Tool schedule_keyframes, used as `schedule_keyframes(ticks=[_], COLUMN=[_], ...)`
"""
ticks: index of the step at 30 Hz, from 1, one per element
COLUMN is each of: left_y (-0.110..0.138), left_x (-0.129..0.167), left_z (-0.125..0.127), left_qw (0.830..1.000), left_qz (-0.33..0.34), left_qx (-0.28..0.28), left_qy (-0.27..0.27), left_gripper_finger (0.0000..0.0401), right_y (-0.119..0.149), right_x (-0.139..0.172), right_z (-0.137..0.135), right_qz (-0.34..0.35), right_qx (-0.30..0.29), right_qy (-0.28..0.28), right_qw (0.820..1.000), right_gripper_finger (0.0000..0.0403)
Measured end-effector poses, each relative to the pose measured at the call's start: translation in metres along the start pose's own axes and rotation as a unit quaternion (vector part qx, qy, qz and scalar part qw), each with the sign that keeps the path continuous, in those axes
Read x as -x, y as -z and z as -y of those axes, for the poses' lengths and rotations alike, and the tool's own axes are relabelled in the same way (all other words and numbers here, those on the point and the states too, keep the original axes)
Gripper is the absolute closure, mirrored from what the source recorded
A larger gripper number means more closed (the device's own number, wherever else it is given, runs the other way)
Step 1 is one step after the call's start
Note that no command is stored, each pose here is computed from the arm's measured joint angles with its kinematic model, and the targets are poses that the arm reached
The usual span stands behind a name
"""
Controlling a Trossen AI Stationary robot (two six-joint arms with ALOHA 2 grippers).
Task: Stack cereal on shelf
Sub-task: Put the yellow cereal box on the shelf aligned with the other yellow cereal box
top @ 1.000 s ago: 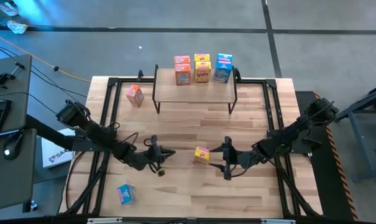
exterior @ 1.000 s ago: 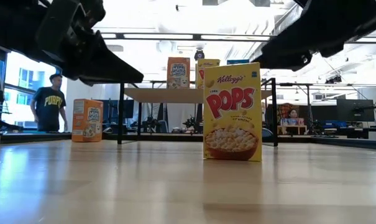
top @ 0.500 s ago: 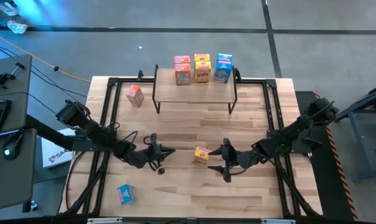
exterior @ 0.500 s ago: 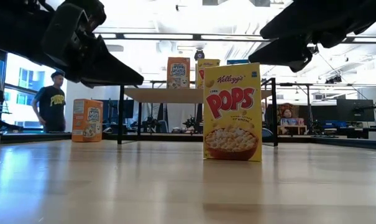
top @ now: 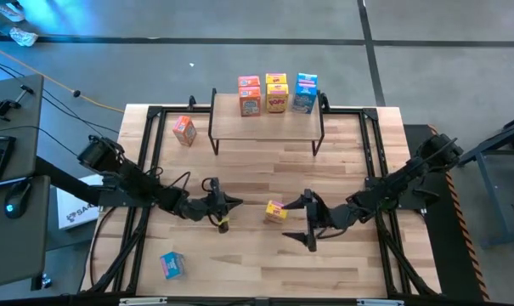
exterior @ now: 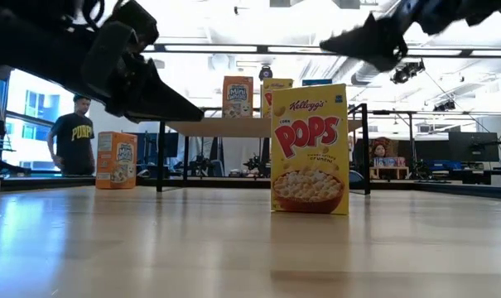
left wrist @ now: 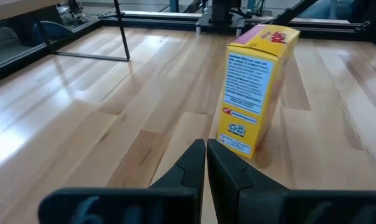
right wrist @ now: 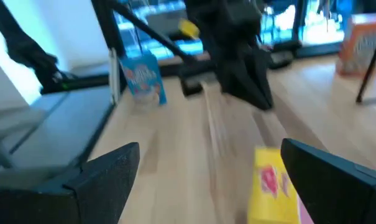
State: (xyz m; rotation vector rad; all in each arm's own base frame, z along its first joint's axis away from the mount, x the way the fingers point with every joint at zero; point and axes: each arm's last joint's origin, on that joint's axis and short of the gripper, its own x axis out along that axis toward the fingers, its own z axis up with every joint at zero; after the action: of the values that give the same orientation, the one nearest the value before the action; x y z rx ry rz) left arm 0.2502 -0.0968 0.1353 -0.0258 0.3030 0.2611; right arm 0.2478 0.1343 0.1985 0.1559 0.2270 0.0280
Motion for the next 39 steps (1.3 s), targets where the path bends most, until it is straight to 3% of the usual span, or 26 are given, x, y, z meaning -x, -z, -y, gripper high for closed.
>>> schedule_keyframes(ticks=[6, 10, 13, 16, 23, 31, 39], left_y=[-0.002, -0.001, 0.003, 0.007, 0.014, 0.018, 0.018], left_x=[-0.007, -0.011, -0.013, -0.011, -0.006, -0.005, -0.005], left_z=[-0.009, -0.015, -0.024, -0.032, -0.043, -0.046, -0.046], left_qw=[1.0, 1.0, 0.999, 0.999, 0.999, 0.999, 0.999], left_qz=[-0.007, -0.014, -0.022, -0.013, 0.001, -0.005, -0.008], left_qx=[0.003, -0.001, 0.003, 0.015, 0.027, 0.024, 0.005], left_qy=[0.006, 0.017, 0.027, 0.038, 0.031, 0.029, 0.033], left_gripper_finger=[0.0392, 0.0392, 0.0391, 0.0391, 0.0391, 0.0391, 0.0391], right_y=[-0.007, -0.009, -0.013, -0.027, -0.064, -0.064, -0.06], right_x=[0.002, -0.003, -0.011, -0.02, -0.044, -0.082, -0.098], right_z=[-0.004, 0.006, 0.013, 0.014, 0.006, 0.016, 0.019], right_qz=[0.04, 0.039, 0.005, -0.073, -0.236, -0.38, -0.411], right_qx=[0.05, -0.011, -0.048, -0.041, 0.006, -0.01, -0.05], right_qy=[0.003, 0.024, 0.037, 0.071, 0.144, 0.218, 0.21], right_qw=[0.998, 0.999, 0.998, 0.994, 0.961, 0.899, 0.886], right_gripper_finger=[0.0005, 0.0004, 0.0004, 0.0004, 0.0004, 0.0004, 0.0044])
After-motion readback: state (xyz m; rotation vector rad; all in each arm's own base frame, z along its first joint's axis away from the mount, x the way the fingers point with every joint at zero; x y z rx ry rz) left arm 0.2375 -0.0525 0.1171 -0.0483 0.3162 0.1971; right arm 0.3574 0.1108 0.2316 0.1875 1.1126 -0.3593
